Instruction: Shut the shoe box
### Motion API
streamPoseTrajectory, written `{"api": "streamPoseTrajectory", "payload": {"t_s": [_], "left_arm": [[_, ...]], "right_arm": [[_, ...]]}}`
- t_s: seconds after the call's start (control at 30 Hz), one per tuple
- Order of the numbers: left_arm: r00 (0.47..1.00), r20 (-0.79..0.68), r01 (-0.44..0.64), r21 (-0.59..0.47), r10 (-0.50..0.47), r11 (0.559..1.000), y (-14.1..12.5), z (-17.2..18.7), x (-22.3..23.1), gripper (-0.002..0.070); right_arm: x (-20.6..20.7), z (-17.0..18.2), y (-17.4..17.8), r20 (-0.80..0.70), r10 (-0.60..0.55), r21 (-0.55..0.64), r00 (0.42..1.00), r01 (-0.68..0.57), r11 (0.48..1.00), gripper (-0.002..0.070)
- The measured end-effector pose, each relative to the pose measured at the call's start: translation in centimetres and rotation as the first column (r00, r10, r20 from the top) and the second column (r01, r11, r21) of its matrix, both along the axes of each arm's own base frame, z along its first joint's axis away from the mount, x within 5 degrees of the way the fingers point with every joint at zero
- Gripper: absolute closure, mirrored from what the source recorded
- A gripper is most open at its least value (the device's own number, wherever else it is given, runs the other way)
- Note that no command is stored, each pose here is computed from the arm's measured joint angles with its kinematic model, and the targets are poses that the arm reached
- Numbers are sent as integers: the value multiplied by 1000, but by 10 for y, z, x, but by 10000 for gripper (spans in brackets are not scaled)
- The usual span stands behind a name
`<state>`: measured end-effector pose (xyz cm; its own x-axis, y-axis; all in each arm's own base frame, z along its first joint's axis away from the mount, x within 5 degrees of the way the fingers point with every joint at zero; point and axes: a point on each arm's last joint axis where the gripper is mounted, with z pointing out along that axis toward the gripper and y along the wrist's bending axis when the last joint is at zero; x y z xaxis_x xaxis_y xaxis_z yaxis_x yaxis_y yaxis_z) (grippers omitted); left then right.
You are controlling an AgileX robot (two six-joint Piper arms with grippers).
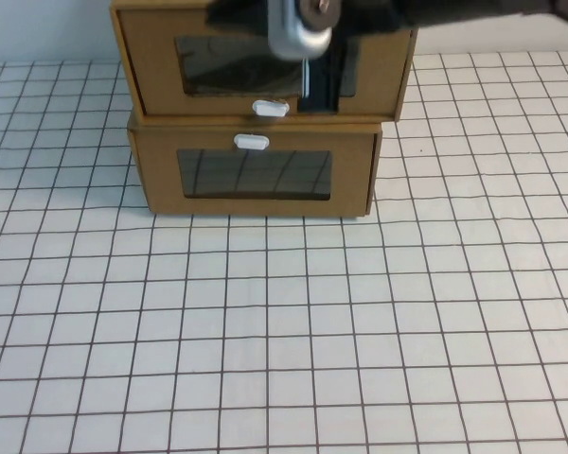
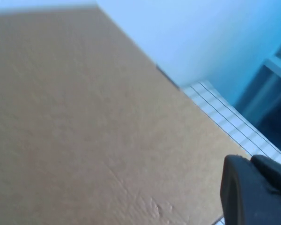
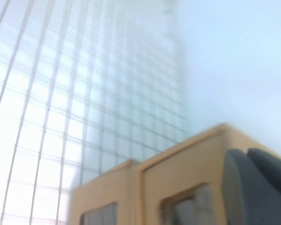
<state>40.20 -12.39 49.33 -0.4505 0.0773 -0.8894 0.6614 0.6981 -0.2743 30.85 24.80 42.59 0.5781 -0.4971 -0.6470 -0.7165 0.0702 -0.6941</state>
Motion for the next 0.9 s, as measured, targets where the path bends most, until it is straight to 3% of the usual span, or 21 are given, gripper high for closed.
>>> {"api": "streamPoseTrajectory", "payload": {"t_s": [0.13, 0.3, 0.43, 0.7, 0.9], "left_arm": [[985, 140, -106, 42, 100, 993, 18, 53, -52, 677], [945, 268, -208, 50, 188, 977, 38, 99, -116, 677], [932, 307, -223, 70, 192, 972, 48, 115, -162, 677], [952, 226, -254, 220, 204, 942, 67, 81, -236, 677], [940, 241, -296, 218, 243, 930, 80, 26, -292, 677]], "right_arm": [[-15, 40, -33, -132, -180, 136, 975, 198, 971, 689], [-23, 61, -81, -238, -425, 121, 873, 461, 879, 689], [-43, 77, -110, -320, -523, 117, 790, 581, 805, 689], [-129, 96, -148, -434, -486, 276, 759, 625, 730, 689], [-194, 58, -181, -537, -430, 444, 726, 677, 587, 689]]}}
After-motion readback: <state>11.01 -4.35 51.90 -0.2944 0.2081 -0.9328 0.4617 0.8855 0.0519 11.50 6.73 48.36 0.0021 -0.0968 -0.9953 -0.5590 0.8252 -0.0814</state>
